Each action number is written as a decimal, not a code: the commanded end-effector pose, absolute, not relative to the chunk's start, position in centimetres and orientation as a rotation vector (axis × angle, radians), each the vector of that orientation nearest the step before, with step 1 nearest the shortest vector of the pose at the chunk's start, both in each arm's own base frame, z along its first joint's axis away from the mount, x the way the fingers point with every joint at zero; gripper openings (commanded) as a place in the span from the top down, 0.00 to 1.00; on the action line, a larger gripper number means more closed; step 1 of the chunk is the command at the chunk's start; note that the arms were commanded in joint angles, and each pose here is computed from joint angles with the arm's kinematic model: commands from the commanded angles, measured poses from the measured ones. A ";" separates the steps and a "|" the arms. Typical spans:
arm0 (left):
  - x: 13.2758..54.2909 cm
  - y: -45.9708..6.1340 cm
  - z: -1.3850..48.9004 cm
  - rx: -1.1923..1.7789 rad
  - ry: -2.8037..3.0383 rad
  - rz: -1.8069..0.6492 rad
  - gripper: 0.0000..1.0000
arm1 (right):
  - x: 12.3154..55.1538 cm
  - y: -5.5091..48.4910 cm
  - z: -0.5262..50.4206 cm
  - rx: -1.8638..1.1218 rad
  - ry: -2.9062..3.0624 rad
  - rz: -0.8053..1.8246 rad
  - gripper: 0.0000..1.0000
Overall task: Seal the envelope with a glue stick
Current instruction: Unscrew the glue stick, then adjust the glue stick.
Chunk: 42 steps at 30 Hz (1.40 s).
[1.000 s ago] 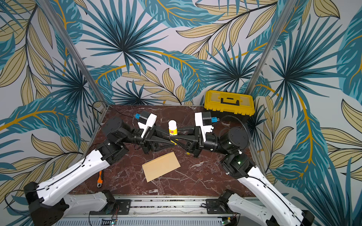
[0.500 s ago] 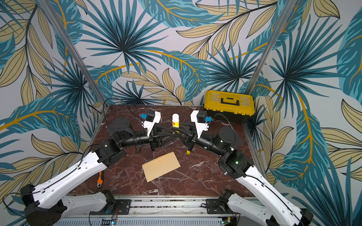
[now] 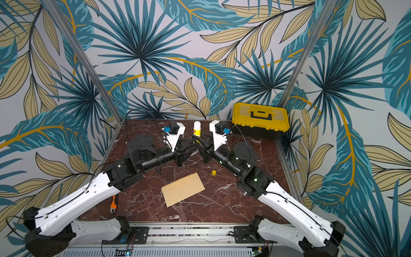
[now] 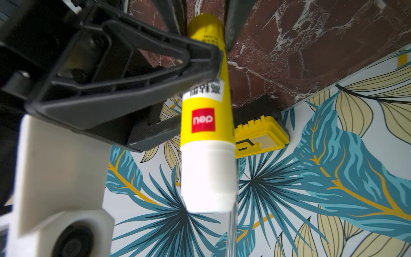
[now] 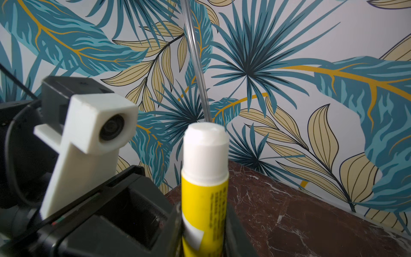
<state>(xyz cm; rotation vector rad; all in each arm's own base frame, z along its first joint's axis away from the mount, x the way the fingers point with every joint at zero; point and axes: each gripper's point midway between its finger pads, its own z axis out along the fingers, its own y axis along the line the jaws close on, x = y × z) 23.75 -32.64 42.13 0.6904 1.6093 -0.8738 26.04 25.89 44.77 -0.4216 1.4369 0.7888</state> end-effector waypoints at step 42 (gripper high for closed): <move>12.3 -31.0 49.1 1.145 1.082 -1.418 0.48 | 14.1 27.7 47.1 -1.009 1.241 1.094 1.00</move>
